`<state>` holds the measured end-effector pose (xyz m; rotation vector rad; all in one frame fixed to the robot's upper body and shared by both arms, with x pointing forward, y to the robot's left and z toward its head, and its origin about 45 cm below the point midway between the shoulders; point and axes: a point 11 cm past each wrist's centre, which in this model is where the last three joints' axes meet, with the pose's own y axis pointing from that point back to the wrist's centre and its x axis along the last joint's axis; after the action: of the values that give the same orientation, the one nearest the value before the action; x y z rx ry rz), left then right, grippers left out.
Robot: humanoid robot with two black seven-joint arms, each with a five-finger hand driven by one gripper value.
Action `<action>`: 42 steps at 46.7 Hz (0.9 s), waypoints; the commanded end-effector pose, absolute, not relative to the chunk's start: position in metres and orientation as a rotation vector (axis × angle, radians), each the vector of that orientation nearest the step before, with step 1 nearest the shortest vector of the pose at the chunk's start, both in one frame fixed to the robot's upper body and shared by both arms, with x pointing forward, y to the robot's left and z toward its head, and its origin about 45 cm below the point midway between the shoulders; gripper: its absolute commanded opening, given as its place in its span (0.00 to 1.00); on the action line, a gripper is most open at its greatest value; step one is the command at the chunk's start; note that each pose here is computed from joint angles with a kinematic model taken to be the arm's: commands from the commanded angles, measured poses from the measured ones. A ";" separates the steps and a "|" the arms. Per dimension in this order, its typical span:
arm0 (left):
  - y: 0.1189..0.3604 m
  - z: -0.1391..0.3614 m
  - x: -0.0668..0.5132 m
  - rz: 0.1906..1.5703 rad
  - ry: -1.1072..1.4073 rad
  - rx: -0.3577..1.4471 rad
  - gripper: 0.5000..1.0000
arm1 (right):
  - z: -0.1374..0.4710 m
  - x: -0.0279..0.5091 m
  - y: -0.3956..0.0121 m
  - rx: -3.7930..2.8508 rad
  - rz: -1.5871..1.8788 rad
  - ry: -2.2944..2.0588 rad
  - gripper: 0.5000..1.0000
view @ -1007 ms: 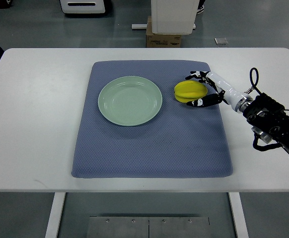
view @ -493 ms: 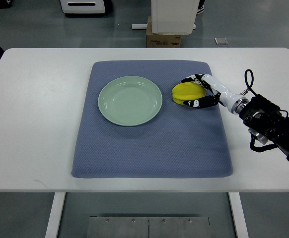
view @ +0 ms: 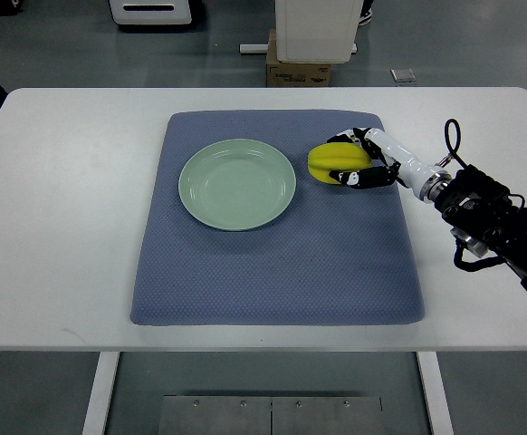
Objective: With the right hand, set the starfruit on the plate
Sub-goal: 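Lift the starfruit with the right hand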
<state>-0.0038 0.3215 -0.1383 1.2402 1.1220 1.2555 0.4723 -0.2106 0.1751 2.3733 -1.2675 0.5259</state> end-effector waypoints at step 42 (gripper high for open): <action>0.322 -0.138 -0.004 1.256 1.122 1.241 1.00 | 0.196 0.483 -0.205 2.436 0.484 -1.397 0.00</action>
<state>-0.0038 0.3215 -0.1383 1.2403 1.1219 1.2555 0.4820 -0.2109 0.1940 2.4218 -1.3954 0.4859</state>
